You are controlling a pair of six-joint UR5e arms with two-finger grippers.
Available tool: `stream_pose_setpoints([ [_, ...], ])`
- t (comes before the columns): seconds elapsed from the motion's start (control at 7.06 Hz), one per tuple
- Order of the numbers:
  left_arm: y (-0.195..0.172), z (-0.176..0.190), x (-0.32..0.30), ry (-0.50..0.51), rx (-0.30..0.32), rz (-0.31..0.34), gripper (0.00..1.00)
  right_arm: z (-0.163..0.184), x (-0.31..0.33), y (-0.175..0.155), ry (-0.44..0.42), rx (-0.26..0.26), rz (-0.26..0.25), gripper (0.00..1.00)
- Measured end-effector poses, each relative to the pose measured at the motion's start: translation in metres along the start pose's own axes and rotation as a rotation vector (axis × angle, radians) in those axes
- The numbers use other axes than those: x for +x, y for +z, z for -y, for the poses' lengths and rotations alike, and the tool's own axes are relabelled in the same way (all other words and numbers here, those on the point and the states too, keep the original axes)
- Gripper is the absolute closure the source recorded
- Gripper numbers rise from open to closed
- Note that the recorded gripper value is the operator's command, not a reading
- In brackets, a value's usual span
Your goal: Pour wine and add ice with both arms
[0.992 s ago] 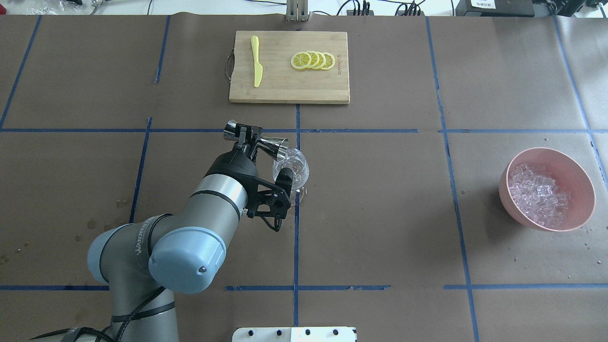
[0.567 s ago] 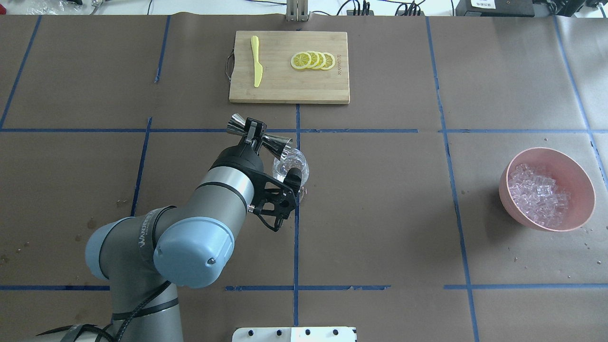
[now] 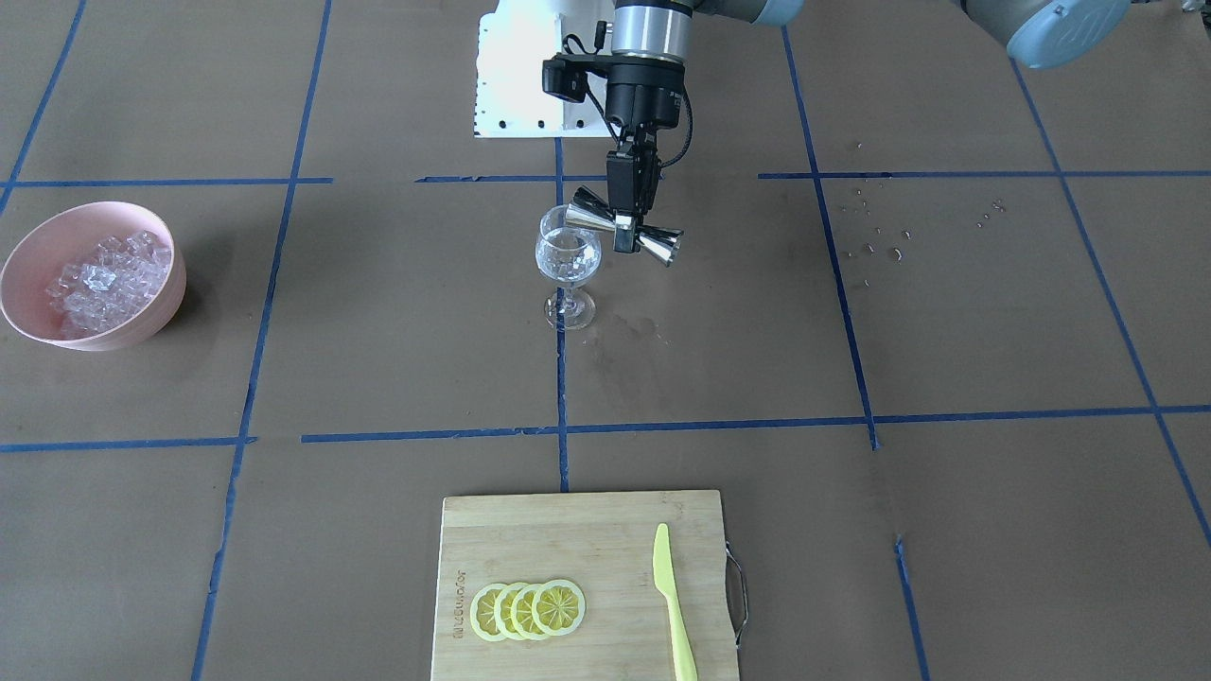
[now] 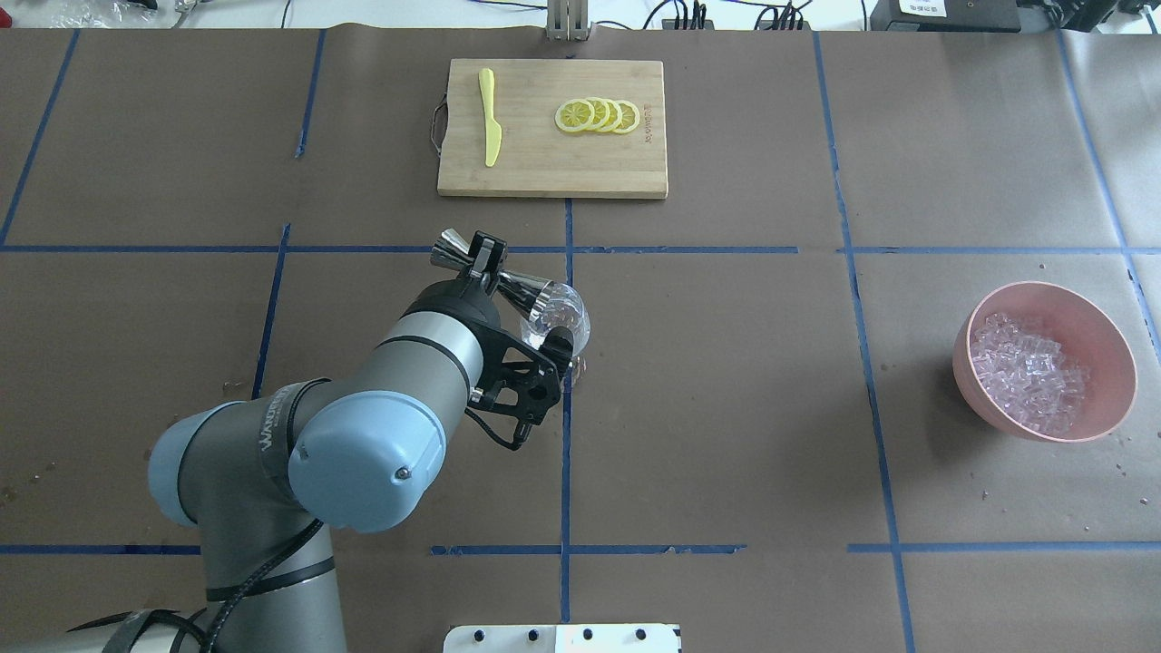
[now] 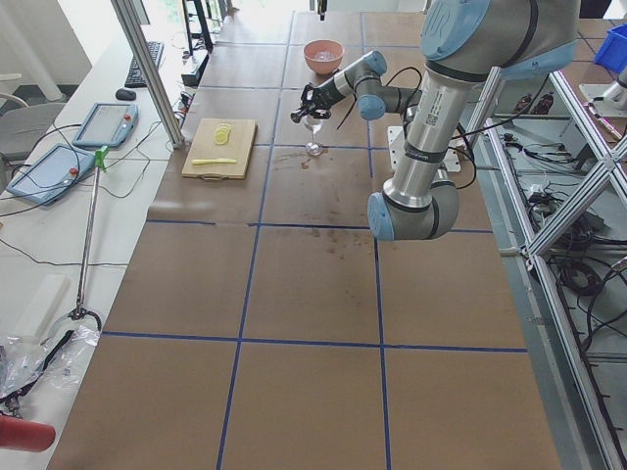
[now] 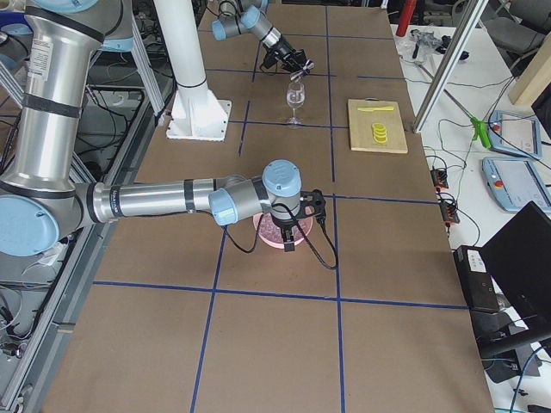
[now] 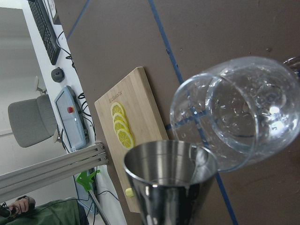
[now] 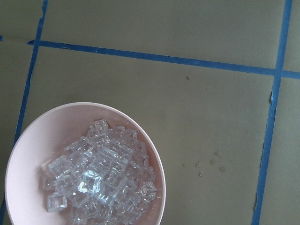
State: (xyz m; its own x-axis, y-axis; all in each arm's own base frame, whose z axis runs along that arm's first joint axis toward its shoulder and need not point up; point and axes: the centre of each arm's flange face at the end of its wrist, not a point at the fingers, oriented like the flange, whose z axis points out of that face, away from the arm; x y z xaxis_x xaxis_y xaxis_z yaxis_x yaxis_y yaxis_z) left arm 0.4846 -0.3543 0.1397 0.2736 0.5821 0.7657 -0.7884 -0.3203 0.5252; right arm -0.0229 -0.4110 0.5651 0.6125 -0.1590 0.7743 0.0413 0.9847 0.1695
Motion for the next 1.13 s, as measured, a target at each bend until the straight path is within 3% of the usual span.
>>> stream_pose_setpoints([
  [0.28, -0.009, -0.020, -0.024, -0.090, 0.008, 0.040, 1.00, 0.000, 0.000, 0.000, 0.000, 0.000, 0.000, 0.00],
  [0.43, -0.012, -0.032, -0.026, -0.181, 0.016, 0.059, 1.00, 0.000, 0.000, 0.000, 0.000, 0.000, 0.000, 0.00],
  [0.71, -0.002, -0.068, 0.007, -0.432, 0.042, 0.082, 1.00, 0.000, 0.000, 0.000, 0.000, 0.000, 0.000, 0.00],
  [1.13, -0.003, -0.146, 0.074, -0.660, 0.043, 0.075, 1.00, -0.001, 0.001, 0.000, 0.001, -0.001, 0.000, 0.00],
])
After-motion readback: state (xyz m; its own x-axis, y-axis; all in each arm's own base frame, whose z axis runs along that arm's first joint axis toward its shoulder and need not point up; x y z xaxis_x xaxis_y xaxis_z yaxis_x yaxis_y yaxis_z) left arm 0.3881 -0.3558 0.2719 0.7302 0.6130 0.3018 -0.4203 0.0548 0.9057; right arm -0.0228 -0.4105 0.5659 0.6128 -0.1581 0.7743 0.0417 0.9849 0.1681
